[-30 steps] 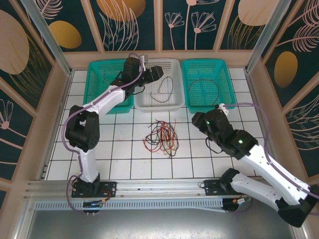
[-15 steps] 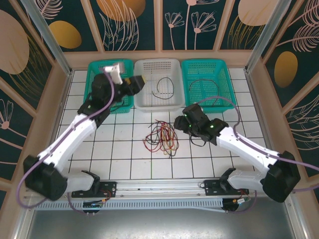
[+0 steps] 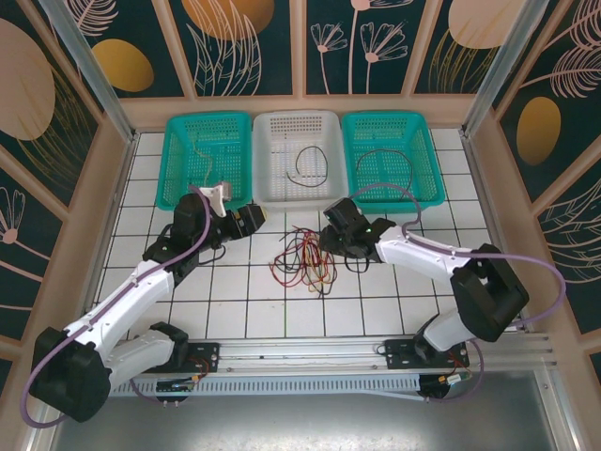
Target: Untangle the cables
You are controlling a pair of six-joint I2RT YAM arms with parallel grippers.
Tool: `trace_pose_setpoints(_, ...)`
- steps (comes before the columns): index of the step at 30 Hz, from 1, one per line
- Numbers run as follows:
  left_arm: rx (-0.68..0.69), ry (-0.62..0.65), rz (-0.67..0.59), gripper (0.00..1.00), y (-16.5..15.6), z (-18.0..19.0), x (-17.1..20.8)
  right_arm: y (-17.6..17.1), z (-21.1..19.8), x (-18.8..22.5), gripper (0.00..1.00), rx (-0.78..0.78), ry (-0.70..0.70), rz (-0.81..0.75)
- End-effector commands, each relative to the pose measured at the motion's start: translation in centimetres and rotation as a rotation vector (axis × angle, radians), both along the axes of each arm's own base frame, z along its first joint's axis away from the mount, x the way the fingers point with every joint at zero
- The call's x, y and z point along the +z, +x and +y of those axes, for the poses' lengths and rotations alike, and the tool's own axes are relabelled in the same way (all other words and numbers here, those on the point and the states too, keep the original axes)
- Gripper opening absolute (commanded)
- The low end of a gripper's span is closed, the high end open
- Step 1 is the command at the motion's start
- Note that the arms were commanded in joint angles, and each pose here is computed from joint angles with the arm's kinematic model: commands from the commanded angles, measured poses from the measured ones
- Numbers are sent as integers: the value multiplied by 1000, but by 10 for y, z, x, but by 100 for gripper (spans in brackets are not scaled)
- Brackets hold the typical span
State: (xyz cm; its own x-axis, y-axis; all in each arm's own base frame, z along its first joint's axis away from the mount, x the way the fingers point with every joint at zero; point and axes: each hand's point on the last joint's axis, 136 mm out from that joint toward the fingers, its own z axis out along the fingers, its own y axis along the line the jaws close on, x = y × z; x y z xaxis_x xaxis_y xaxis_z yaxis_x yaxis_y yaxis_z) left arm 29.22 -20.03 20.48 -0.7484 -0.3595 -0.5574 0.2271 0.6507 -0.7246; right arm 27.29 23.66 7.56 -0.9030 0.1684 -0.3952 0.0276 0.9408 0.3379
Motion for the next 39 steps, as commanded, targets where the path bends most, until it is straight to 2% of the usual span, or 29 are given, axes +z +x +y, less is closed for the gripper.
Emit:
trace_pose_setpoints(1,-33,-75,-32,66,2,-10,21,19,10,8,41,8,8,-54)
trace_pose_setpoints(5,-50,-83,-27,65,-1,-12,19,22,10,-5,37,14,-18,-39)
trace_pose_setpoints(7,-60,-83,-23,65,-3,-13,17,23,11,-11,30,18,-26,-33)
trace_pose_setpoints(11,-81,-80,-2,65,-8,-15,7,25,10,-13,6,14,-47,-35)
trace_pose_setpoints(13,-93,-86,6,65,-12,-16,3,24,10,-2,0,18,-54,-66)
trace_pose_setpoints(18,-127,-116,11,62,-17,-26,-2,15,14,48,0,44,-47,-192)
trace_pose_setpoints(23,-211,-123,26,57,-28,-61,-9,-2,17,107,0,59,-31,-328)
trace_pose_setpoints(28,-249,-141,18,51,-27,-82,-5,-16,19,177,0,65,62,-475)
trace_pose_setpoints(33,-267,-152,-20,51,-25,-87,7,-24,17,240,0,77,161,-593)
trace_pose_setpoints(39,-293,-205,-98,57,-35,-84,29,-27,9,289,0,70,228,-682)
